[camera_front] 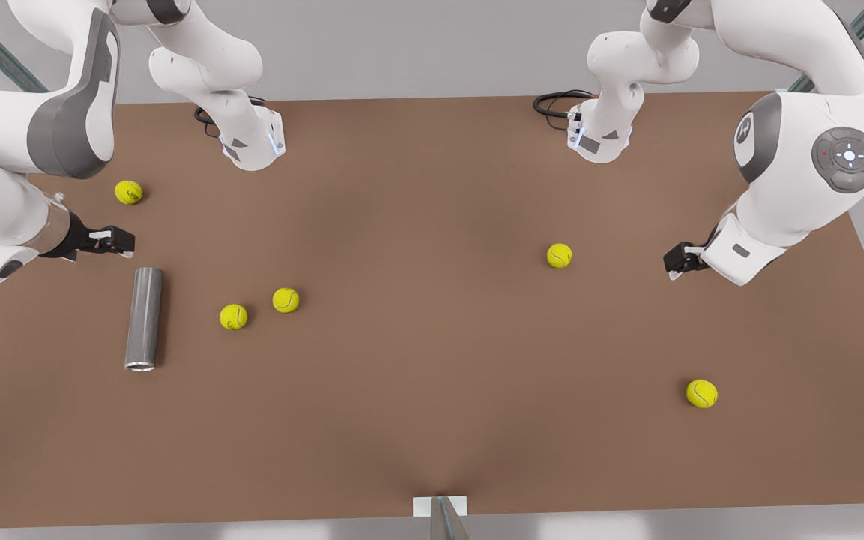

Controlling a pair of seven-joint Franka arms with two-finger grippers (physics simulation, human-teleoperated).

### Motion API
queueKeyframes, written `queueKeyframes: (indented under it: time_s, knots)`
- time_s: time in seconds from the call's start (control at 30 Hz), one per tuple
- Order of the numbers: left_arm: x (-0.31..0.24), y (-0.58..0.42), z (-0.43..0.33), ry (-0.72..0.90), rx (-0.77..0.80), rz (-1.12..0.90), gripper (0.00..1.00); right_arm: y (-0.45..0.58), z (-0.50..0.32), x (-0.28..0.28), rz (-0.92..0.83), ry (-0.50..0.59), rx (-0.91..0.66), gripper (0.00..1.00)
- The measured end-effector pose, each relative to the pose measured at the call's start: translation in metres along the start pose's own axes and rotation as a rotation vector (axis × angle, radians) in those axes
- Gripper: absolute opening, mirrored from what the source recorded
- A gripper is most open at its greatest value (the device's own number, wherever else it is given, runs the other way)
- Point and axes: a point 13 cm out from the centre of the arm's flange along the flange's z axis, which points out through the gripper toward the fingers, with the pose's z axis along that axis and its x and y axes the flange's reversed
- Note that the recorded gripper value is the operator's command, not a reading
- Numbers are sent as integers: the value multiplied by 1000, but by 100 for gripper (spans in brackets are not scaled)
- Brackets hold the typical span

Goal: Put the tennis tube upright

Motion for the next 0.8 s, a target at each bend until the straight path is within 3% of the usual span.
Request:
queueKeyframes:
  time_s: [0.17,0.3,0.43,0.67,0.8]
  knots:
    - [0,-2,3,5,-1,-7,100,-7,17,-8,9,30,-10,100]
    - [-1,-2,9,16,-2,-11,100,-93,94,-14,133,156,-52,100]
    - [-1,-2,10,18,-1,-13,100,-122,189,-13,148,230,-75,100]
    - [-2,-4,17,29,-1,-18,100,-128,281,-42,73,94,-50,100]
    - [-2,-7,19,33,-2,-17,100,-132,329,-28,53,33,-61,100]
